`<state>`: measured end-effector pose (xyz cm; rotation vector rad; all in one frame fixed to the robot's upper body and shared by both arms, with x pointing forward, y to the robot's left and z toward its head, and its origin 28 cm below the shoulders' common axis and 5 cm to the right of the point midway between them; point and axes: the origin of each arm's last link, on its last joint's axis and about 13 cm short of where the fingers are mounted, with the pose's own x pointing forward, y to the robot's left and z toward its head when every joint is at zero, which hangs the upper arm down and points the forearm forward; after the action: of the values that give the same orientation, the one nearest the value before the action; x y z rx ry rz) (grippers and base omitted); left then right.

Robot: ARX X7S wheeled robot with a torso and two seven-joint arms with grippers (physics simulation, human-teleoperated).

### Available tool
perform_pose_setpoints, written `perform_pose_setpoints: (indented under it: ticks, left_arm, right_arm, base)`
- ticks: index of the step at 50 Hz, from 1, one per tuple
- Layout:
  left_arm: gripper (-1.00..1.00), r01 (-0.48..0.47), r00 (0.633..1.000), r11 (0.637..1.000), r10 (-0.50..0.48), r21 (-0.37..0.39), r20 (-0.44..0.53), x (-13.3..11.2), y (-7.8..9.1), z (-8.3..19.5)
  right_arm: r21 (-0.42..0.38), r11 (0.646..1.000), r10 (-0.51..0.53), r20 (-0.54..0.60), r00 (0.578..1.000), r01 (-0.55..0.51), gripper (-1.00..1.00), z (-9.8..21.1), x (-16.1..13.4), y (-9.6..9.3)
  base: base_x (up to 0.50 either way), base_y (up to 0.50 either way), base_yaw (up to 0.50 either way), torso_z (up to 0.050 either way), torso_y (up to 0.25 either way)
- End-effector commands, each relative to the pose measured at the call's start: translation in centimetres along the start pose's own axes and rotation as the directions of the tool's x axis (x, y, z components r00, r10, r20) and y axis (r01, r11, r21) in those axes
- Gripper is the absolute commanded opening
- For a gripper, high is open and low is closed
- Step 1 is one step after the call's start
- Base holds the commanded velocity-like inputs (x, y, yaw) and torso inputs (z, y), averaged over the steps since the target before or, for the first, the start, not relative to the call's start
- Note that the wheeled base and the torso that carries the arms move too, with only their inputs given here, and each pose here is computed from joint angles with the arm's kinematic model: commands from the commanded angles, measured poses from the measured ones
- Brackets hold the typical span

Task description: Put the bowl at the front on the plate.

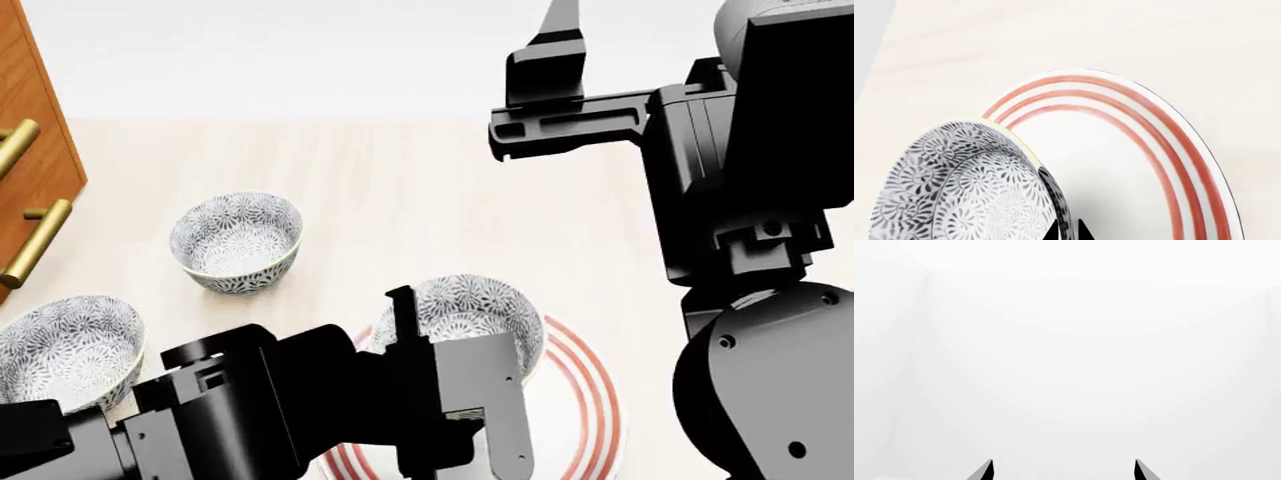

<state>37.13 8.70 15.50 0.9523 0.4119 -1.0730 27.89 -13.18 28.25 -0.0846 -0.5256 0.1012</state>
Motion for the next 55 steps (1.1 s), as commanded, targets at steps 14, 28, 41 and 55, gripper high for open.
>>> perform_pose_setpoints:
  ticks: [14, 28, 41, 55]
  left_arm:
    - [-1.0, 0.001, 1.0, 1.0, -0.001, 0.006, 0.02, 0.4, -0.4, -0.2]
    - [-1.0, 0.013, 1.0, 1.0, -0.013, 0.005, 0.02, 0.8, -0.9, -0.4]
    - [-1.0, 0.024, 1.0, 1.0, -0.024, 0.002, 0.019, 1.0, -1.2, -0.7]
    - [-1.0, 0.042, 0.999, 0.999, -0.043, 0.007, 0.007, 1.3, -1.7, -1.0]
  right_arm:
    - [0.007, 1.0, 0.001, -0.002, 1.0, -0.001, 1.0, -0.3, -0.1, 0.0]
    - [0.011, 1.0, 0.002, -0.004, 1.0, -0.002, 1.0, -0.4, 0.0, 0.0]
    - [0.014, 1.0, -0.001, -0.005, 1.0, 0.001, 1.0, -0.6, -0.1, 0.0]
    - [0.007, 1.0, -0.004, -0.004, 1.0, 0.004, 1.0, -0.6, -0.2, 0.0]
  base:
    - [0.0, 0.0, 0.0, 0.0, 0.001]
    - [0.0, 0.0, 0.0, 0.0, 0.0]
    - [0.0, 0.0, 0.0, 0.0, 0.001]
    - [0.0, 0.0, 0.0, 0.0, 0.0]
